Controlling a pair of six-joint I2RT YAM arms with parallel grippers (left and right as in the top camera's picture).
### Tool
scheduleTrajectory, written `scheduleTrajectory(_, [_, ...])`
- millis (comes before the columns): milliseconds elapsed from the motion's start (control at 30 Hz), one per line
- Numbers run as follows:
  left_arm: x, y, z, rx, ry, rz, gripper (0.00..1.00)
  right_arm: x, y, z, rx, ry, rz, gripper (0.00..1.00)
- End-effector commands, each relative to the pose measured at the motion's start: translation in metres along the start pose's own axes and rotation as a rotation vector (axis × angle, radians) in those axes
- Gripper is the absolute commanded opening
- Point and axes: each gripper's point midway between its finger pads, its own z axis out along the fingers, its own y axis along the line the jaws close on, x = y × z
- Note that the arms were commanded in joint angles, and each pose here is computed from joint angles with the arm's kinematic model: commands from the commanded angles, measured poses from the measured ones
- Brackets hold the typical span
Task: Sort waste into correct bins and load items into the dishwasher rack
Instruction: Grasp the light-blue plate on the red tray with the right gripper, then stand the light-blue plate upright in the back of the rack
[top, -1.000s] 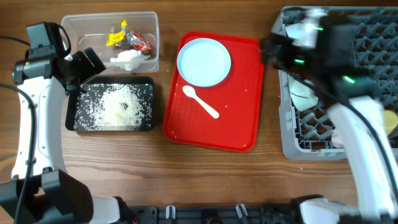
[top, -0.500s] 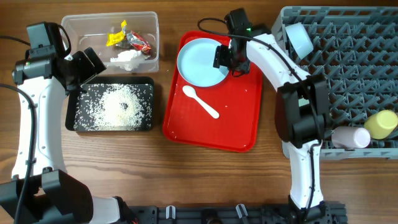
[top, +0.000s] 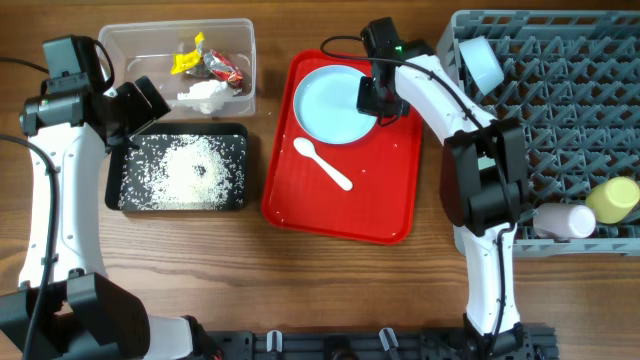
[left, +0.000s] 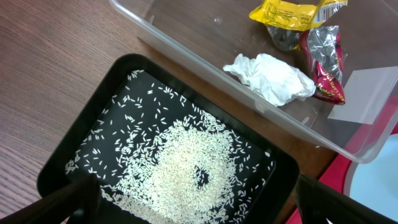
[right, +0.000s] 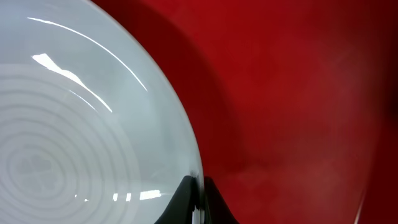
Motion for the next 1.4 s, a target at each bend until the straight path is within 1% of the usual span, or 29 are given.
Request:
scheduleTrajectory(0, [-0.004, 0.001, -0.002, -0.004, -0.011, -0.013, 1.00, -0.019, -0.027, -0.028, 0.057, -0.064, -0.050, 0.04])
scheduleTrajectory(33, [-0.004, 0.002, -0.002, -0.004, -0.012, -0.013, 1.00, -0.023, -0.029, -0.042, 0.050, -0.088, -0.063, 0.04])
scheduleTrajectory(100, [-0.004, 0.001, -0.002, -0.004, -0.011, -0.013, 1.00, -0.040, -0.030, -0.095, 0.019, -0.200, -0.134, 0.04])
scheduleTrajectory(167, [-0.004, 0.002, -0.002, -0.004, -0.012, -0.013, 1.00, -0.049, -0.028, -0.138, 0.000, -0.292, -0.186, 0.04])
scheduleTrajectory(233, [-0.004, 0.001, -0.002, -0.004, -0.011, -0.012, 1.00, -0.052, -0.029, -0.173, -0.005, -0.364, -0.238, 0.04])
scheduleTrajectory(300, [-0.004, 0.001, -0.002, -0.004, -0.012, -0.013, 1.00, -0.056, -0.038, -0.196, 0.042, -0.419, -0.250, 0.04])
scheduleTrajectory(367, [-0.004, 0.001, -0.002, -0.004, -0.011, -0.012, 1.00, -0.061, -0.062, -0.221, 0.166, -0.488, -0.212, 0.04])
scheduleTrajectory(400, [-0.004, 0.002, -0.002, -0.005, -0.011, -0.013, 1.00, -0.065, -0.083, -0.242, 0.263, -0.539, -0.171, 0.04])
scheduleTrajectory(467, [-0.004, 0.001, -0.002, -0.004, -0.011, -0.012, 1.00, -0.068, -0.118, -0.269, 0.394, -0.596, -0.100, 0.04])
scheduleTrajectory(500, [-0.004, 0.001, -0.002, -0.004, -0.012, -0.012, 1.00, -0.069, -0.142, -0.284, 0.445, -0.623, -0.046, 0.04])
scheduleTrajectory(567, [-0.004, 0.002, -0.002, -0.004, -0.011, -0.013, 1.00, -0.074, -0.172, -0.300, 0.480, -0.661, 0.031, 0.04])
scheduleTrajectory(600, [-0.004, 0.001, -0.002, -0.004, -0.011, -0.013, 1.00, -0.078, -0.196, -0.308, 0.525, -0.682, 0.087, 0.04])
scheduleTrajectory(700, [-0.004, 0.002, -0.002, -0.004, -0.012, -0.013, 1.00, -0.084, -0.243, -0.318, 0.588, -0.705, 0.183, 0.04])
scheduleTrajectory(767, [-0.004, 0.001, -0.002, -0.004, -0.011, -0.013, 1.00, -0.086, -0.276, -0.330, 0.666, -0.725, 0.224, 0.04])
scheduleTrajectory(867, [-0.004, 0.001, -0.002, -0.004, -0.011, -0.013, 1.00, -0.085, -0.308, -0.348, 0.807, -0.716, 0.194, 0.04])
scheduleTrajectory(1000, [-0.004, 0.001, -0.002, -0.004, -0.011, -0.012, 1.00, -0.089, -0.323, -0.353, 0.863, -0.701, 0.147, 0.04])
scheduleTrajectory(1133, [-0.004, 0.001, -0.002, -0.004, -0.011, -0.013, 1.00, -0.093, -0.333, -0.330, 0.907, -0.621, 0.101, 0.04])
scheduleTrajectory(1233, [-0.004, 0.001, -0.002, -0.004, -0.012, -0.013, 1.00, -0.103, -0.333, -0.288, 0.914, -0.535, 0.046, 0.04])
scheduleTrajectory(1367, [-0.004, 0.001, -0.002, -0.004, -0.011, -0.012, 1.00, -0.110, -0.329, -0.257, 0.911, -0.482, 0.004, 0.04])
